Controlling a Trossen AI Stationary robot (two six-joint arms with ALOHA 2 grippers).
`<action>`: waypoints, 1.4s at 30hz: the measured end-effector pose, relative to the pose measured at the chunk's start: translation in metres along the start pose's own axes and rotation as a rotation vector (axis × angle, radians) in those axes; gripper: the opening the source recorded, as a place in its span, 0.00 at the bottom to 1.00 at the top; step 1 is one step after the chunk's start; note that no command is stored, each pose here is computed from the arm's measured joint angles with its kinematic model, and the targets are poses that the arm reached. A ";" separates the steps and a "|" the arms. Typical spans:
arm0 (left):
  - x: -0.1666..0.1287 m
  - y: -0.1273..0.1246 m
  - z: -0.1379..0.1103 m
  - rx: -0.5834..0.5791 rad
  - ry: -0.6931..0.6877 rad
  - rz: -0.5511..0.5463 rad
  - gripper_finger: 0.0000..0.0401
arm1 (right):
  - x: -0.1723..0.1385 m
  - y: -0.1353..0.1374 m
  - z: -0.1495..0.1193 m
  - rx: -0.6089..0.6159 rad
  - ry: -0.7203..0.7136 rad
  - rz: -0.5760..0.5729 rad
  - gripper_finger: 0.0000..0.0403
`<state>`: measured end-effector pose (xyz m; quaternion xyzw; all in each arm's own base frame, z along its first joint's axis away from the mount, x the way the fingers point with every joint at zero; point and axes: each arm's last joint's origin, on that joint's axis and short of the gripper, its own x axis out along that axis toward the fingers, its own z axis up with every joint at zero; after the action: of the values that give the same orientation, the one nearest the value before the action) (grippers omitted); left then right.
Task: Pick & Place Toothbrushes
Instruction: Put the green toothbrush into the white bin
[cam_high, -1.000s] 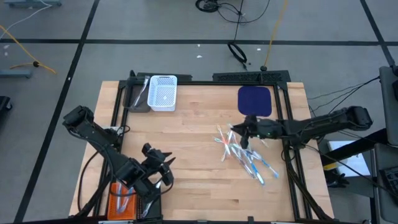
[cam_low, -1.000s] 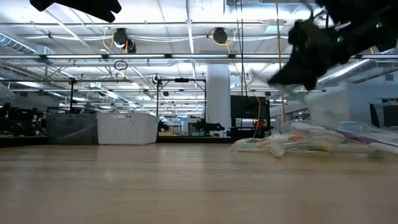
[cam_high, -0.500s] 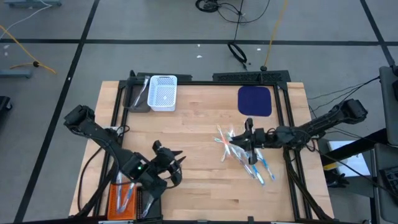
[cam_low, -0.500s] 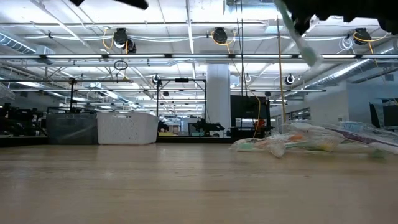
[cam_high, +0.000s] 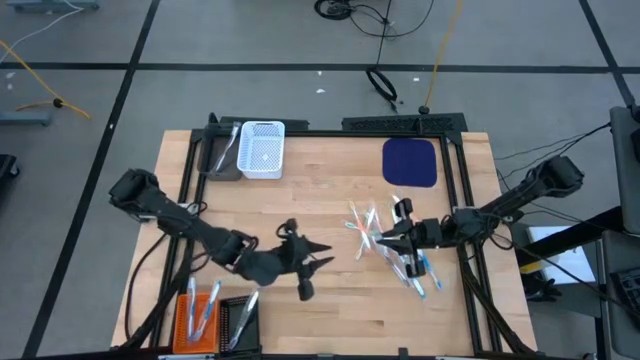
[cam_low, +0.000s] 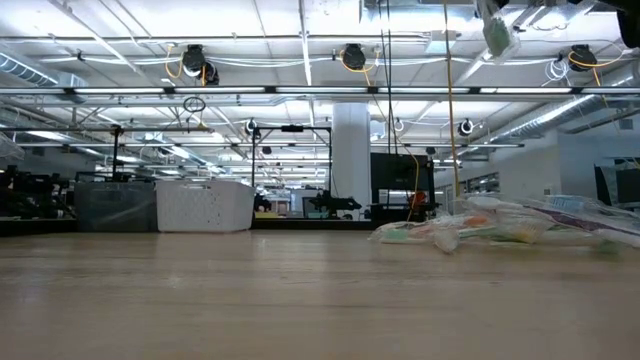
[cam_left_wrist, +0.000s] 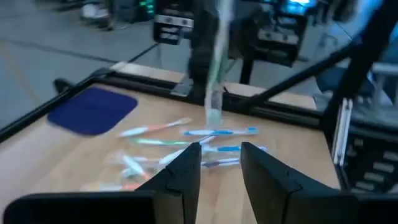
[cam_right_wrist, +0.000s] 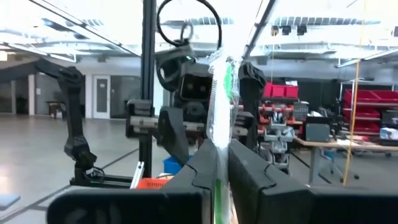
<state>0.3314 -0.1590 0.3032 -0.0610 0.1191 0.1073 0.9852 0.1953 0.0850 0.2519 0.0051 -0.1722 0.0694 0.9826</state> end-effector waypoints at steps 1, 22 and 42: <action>0.004 0.000 0.000 0.021 -0.008 -0.024 0.29 | 0.000 0.001 0.000 0.003 -0.008 0.002 0.04; 0.098 0.025 -0.022 0.038 -0.312 -0.192 0.29 | -0.001 0.006 0.004 -0.026 -0.038 0.026 0.04; 0.127 0.042 -0.044 0.002 -0.350 -0.209 0.29 | -0.001 0.006 0.004 -0.031 -0.038 0.023 0.04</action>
<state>0.4327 -0.0999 0.2254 -0.0526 -0.0611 0.0133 0.9967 0.1920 0.0905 0.2547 -0.0106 -0.1920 0.0777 0.9783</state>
